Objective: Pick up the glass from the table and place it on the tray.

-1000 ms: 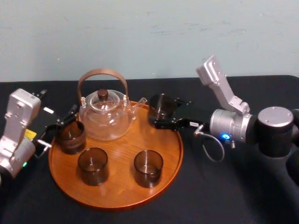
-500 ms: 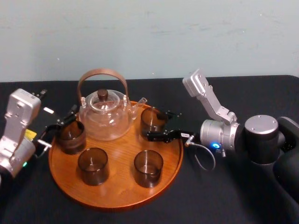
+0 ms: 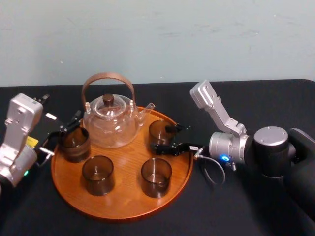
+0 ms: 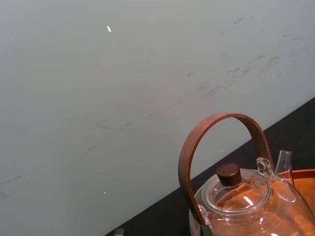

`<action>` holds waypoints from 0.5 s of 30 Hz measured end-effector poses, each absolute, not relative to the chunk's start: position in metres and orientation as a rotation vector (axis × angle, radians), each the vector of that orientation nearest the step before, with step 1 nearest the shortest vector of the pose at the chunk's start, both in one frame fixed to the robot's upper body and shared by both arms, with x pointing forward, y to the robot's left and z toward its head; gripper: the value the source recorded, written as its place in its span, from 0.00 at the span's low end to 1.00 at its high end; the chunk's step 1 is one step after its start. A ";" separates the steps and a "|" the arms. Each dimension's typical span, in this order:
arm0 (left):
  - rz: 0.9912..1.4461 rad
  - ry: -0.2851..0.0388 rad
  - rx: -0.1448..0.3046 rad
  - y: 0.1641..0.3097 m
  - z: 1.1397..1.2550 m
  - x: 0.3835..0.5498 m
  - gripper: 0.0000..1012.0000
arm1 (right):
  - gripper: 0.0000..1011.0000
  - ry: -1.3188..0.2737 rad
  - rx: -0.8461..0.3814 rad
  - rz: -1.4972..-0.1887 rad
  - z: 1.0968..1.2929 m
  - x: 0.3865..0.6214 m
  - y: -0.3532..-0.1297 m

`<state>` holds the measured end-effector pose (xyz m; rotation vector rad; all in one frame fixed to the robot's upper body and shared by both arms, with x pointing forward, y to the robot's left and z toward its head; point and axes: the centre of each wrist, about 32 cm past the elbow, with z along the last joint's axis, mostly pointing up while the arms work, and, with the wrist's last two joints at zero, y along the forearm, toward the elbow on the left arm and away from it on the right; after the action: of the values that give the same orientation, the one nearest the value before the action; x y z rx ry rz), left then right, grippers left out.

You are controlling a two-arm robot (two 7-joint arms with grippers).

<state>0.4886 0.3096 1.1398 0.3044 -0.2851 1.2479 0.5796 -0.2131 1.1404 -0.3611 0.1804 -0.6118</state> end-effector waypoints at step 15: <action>1.248 -0.285 0.304 0.310 1.140 0.489 0.99 | 0.90 0.183 -0.376 -0.620 1.135 0.579 -0.214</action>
<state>0.4886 0.3097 1.1398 0.3045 -0.2850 1.2479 0.5785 -0.2135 1.1354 -0.3759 0.1828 -0.6201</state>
